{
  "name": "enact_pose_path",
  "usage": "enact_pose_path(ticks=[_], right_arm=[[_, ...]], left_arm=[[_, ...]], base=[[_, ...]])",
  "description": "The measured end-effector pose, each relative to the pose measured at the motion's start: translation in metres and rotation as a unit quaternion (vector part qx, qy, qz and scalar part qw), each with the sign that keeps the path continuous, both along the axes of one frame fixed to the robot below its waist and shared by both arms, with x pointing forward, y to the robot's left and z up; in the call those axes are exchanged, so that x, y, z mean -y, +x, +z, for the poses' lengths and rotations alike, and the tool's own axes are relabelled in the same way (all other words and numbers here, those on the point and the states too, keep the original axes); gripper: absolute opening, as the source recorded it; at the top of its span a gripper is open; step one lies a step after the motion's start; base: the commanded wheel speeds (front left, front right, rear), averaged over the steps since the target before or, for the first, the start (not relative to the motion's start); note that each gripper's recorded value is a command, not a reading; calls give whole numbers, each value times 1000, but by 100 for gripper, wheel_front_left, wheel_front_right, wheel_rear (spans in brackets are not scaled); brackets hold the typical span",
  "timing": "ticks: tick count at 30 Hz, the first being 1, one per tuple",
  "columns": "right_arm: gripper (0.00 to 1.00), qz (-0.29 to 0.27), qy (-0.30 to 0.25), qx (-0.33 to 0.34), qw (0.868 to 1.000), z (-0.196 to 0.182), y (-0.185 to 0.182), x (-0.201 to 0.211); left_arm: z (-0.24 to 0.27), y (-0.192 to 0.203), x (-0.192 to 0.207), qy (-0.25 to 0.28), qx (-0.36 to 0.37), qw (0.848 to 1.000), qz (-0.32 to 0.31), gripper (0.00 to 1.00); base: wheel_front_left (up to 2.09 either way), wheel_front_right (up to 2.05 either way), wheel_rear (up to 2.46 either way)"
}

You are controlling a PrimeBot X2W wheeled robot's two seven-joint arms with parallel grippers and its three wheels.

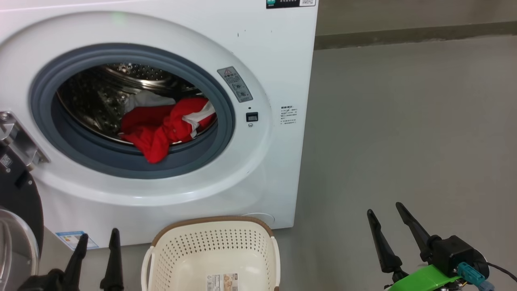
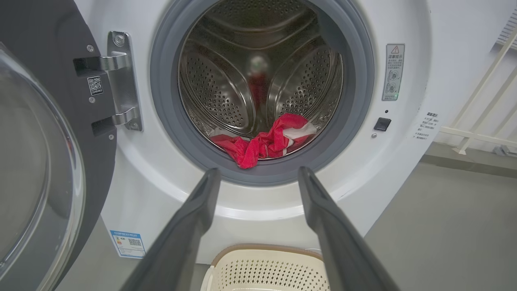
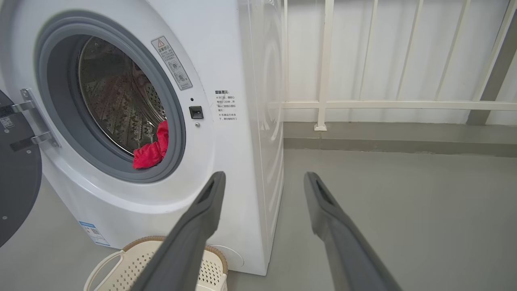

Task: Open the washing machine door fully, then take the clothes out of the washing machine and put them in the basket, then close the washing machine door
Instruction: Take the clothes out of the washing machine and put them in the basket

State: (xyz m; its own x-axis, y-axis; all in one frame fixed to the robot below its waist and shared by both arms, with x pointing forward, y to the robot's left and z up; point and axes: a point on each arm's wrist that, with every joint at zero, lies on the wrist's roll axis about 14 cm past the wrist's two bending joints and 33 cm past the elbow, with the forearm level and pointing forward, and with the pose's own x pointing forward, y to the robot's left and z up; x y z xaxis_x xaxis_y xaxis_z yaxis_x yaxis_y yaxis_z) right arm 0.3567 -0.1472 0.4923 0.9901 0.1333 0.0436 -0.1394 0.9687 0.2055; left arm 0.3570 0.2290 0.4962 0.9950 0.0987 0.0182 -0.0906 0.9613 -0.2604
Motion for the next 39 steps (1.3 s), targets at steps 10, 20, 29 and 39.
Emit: enact_pose_path(ticks=[10,20,29,39], right_arm=[[100,2,1,3,1000,2,28,-2],[100,0,-5,-12,1000,-13,56,0],[100,4,-17,-26,999,-32,86,2],[100,9,-33,-42,999,-57,113,0]], left_arm=[[8,47,0,-14,8,1000,0,100],[2,100,-4,-14,-2,1000,6,100],[-5,161,2,-19,-11,1000,-6,100],[-24,222,9,-21,-36,999,-16,100]], base=[[0,0,0],[0,0,0],[0,0,0],[0,0,0]])
